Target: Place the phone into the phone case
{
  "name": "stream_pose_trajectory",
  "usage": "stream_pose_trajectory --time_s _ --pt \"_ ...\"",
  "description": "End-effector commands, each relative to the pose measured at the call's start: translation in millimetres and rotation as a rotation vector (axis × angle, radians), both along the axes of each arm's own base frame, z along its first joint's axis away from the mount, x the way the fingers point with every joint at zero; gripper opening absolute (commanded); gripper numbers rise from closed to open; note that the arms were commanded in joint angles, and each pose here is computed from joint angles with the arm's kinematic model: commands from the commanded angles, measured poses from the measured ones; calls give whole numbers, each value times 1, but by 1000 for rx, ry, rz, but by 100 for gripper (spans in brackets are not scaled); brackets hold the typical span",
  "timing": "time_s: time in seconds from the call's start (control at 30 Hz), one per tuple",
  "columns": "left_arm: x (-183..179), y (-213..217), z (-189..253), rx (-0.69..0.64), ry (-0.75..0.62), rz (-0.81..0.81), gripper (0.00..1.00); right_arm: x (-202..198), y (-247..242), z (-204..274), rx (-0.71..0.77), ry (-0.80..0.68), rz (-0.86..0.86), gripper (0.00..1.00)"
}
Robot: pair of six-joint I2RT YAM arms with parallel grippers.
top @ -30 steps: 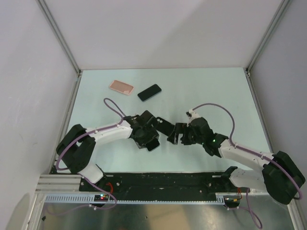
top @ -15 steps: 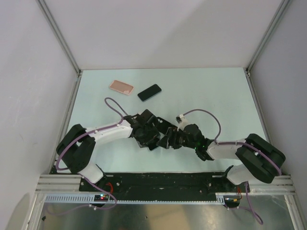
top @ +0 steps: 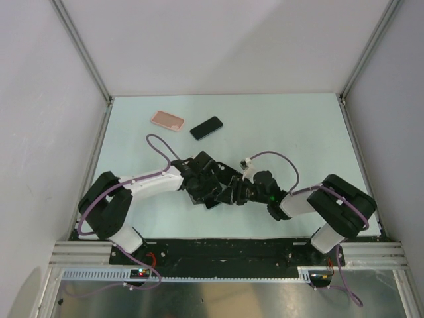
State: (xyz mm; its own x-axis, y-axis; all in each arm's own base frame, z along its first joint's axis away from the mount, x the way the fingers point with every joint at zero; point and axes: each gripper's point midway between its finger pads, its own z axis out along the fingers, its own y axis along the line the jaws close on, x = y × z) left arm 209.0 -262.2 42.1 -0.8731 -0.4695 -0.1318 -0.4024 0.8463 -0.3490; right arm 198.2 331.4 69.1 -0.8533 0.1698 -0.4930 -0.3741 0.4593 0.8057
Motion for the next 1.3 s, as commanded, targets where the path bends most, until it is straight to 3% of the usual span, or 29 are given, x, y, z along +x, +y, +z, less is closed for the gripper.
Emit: stream_pose_trajectory --time_s 0.0,0.43,0.7,0.93,1.27 --pt "3 -6 5 -20 -31 -47 73 1 8 15 83 -20 44 53" --pt "-1 -4 7 -25 -35 -79 73 0 12 13 128 52 51 27" --pt "1 -2 11 -27 -53 -92 81 4 15 16 127 83 48 5" --pt "26 9 40 -14 -187 -111 98 8 14 28 106 79 65 0" --pt "91 64 98 45 -381 -106 100 24 -10 43 65 80 78 0"
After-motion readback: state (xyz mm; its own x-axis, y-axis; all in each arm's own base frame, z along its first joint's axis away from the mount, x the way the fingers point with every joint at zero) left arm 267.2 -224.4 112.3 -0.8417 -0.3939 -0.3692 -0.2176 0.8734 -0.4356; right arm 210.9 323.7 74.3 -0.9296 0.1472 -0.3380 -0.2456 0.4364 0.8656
